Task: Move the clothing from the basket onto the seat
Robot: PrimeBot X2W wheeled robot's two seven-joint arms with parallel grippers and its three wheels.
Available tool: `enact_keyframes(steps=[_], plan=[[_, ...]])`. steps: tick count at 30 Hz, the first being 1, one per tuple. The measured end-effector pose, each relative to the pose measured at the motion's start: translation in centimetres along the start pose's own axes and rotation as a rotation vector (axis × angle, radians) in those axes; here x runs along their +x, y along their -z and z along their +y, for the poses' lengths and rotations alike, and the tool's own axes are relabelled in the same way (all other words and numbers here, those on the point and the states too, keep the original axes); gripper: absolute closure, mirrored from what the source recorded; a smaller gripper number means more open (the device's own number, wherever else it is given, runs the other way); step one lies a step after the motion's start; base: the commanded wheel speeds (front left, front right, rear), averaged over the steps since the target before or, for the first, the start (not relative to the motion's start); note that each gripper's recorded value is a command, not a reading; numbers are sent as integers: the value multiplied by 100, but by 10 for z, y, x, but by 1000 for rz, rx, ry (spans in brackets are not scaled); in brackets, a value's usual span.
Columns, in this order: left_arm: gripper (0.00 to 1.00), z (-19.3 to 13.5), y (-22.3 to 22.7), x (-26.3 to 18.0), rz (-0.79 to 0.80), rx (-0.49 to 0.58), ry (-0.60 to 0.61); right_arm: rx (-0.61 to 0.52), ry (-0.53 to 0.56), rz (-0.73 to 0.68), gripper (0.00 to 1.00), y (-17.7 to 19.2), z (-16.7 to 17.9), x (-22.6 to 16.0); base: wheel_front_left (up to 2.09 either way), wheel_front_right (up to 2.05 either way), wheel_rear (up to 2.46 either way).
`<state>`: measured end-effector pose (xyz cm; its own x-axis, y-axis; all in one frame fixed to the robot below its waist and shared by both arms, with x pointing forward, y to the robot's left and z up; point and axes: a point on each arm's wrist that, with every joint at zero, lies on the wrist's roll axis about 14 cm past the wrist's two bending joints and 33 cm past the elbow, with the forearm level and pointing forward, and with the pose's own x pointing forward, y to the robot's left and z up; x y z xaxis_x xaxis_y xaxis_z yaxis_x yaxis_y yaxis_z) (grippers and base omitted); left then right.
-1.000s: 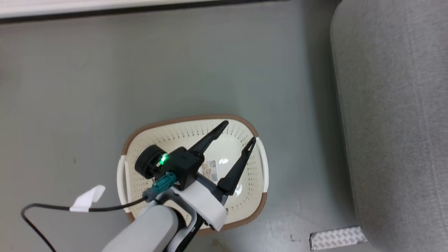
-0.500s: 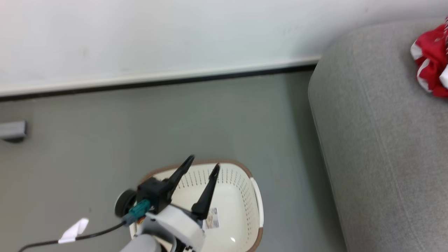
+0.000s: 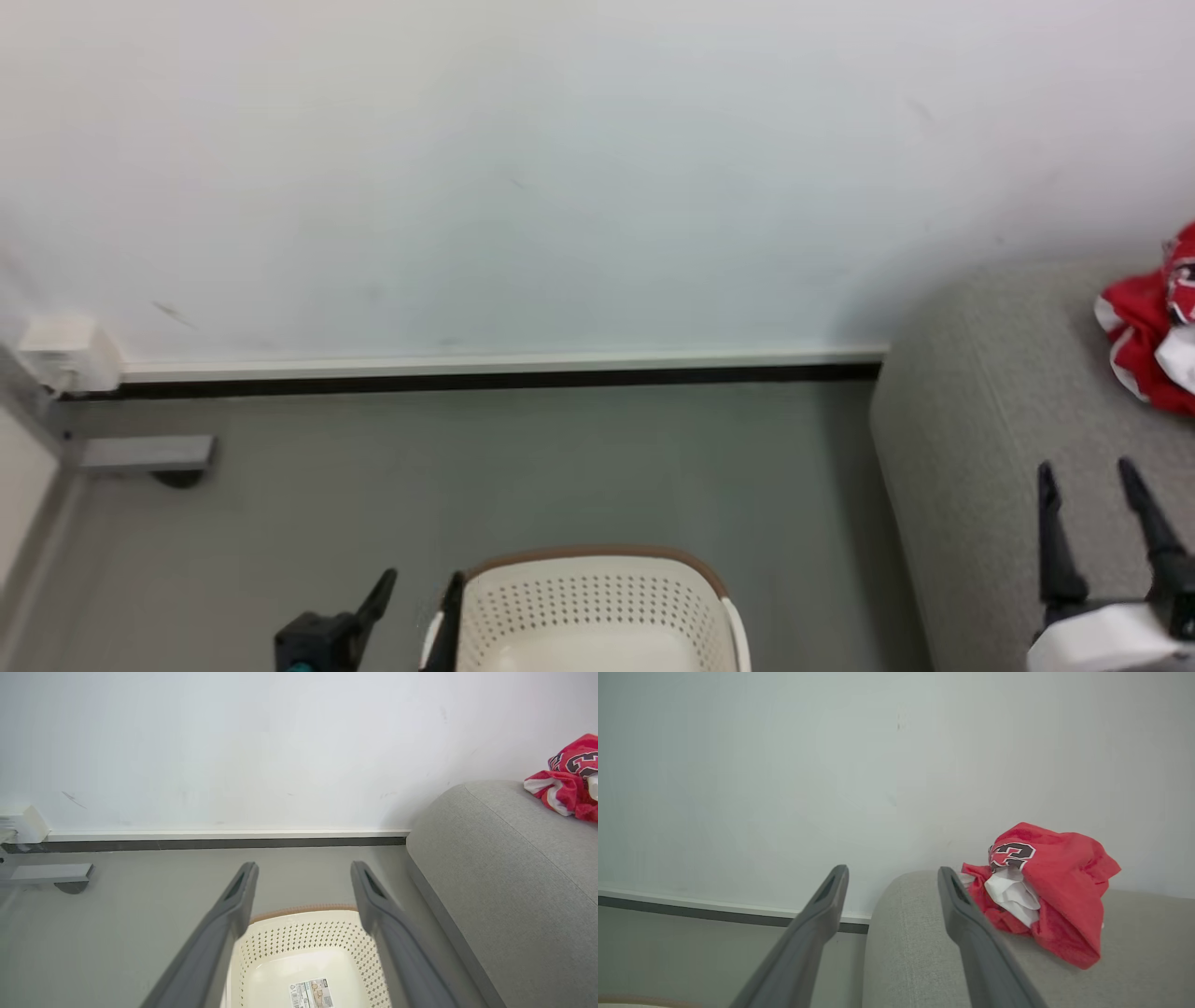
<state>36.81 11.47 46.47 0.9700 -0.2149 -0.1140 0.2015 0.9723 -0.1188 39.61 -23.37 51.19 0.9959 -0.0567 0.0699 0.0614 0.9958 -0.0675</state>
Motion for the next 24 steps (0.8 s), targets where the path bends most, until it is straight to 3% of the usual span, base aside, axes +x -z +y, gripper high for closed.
enact_keyframes(steps=[10,24], plan=[[0,53,-13,-46,-74,-2,-208,110,-161,8,0,5,65,-33,0,0,0],[0,59,-8,-63,-95,7,-250,122,-184,67,0,23,72,-62,0,0,0]])
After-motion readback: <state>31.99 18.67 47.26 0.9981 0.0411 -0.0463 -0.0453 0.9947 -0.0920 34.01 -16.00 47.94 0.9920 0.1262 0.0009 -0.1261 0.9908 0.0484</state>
